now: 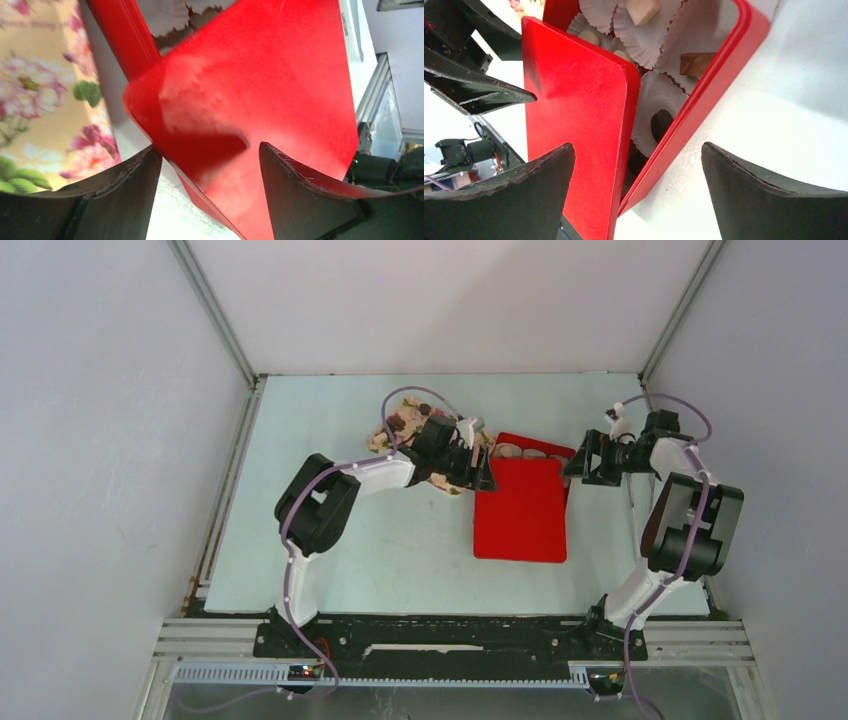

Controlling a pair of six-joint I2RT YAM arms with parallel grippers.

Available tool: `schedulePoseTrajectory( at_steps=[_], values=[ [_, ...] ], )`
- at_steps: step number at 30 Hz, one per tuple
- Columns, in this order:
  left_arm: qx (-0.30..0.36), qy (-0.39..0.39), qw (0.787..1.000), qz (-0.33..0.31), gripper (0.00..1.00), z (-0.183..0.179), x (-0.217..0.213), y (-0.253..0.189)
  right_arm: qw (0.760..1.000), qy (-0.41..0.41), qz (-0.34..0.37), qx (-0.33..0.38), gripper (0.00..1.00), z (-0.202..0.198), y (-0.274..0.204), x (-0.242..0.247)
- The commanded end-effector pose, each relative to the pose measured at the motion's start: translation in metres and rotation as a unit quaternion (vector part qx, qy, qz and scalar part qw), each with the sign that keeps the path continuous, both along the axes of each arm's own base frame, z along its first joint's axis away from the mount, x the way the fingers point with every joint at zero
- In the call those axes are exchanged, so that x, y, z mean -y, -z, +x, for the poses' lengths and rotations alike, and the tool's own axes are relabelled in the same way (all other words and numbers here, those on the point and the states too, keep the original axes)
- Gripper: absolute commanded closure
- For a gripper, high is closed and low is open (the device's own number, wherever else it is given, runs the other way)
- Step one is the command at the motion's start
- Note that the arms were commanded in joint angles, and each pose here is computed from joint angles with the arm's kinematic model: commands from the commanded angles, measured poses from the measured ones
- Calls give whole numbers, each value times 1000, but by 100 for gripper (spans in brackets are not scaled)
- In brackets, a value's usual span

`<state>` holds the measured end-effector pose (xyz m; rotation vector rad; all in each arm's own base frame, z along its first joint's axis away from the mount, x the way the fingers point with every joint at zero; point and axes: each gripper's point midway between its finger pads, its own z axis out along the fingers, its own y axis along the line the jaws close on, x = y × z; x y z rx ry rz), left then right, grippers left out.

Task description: Pack the chocolate

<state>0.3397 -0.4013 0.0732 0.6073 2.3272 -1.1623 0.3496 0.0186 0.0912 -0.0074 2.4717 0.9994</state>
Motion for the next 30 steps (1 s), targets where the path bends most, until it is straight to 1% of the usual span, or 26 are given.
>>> schedulePoseTrajectory(
  at_steps=[1, 3, 6, 8, 10, 13, 15, 17, 20, 21, 22, 23, 25, 26, 27, 28, 29, 30],
  values=[
    [72, -20, 997, -2, 25, 43, 9, -27, 999, 18, -27, 34, 0, 6, -15, 14],
    [65, -21, 998, 13, 25, 52, 14, -18, 999, 24, -24, 37, 0, 6, -18, 17],
    [70, -27, 997, 15, 25, 69, 21, -15, 998, 30, -19, 43, 0, 4, -24, 22],
    [73, -29, 997, 15, 25, 79, 25, -15, 997, 45, -40, 56, 0, 3, -32, 33],
    [79, -31, 996, 13, 25, 87, 29, -19, 990, 69, -75, 95, 0, 5, -50, 47],
    [95, -34, 995, 2, 25, 96, 33, -37, 972, 99, -136, 163, 0, 10, -82, 64],
    [112, -36, 993, 0, 24, 100, 32, -54, 961, 106, -154, 202, 0, 14, -102, 68],
    [143, -46, 989, 4, 23, 110, 24, -77, 957, 136, -136, 216, 0, 20, -113, 75],
    [197, -69, 978, 12, 20, 128, 6, -114, 965, 160, -25, 206, 1, 23, -123, 81],
    [213, -78, 974, 16, 20, 133, -1, -127, 966, 167, -2, 196, 0, 24, -122, 82],
    [225, -82, 971, 19, 20, 135, -8, -137, 969, 153, 4, 193, 1, 22, -121, 81],
    [237, -78, 968, 16, 20, 133, -14, -146, 969, 143, -9, 201, 0, 20, -122, 81],
    [279, -51, 959, 11, 20, 118, -21, -160, 962, 125, -98, 221, 1, 16, -123, 79],
    [300, -31, 953, 16, 20, 105, -25, -160, 954, 105, -156, 234, 0, 13, -125, 76],
    [345, 13, 938, 24, 20, 88, -26, -166, 939, 88, -216, 251, 0, 11, -126, 76],
    [352, 48, 934, 36, 20, 70, -25, -154, 929, 83, -244, 267, 0, 11, -130, 73],
    [375, 102, 920, 55, 21, 50, -24, -148, 921, 70, -249, 291, 0, 11, -135, 68],
    [391, 175, 901, 71, 22, 24, -20, -138, 920, 75, -236, 303, 2, 14, -139, 65]
  ],
)
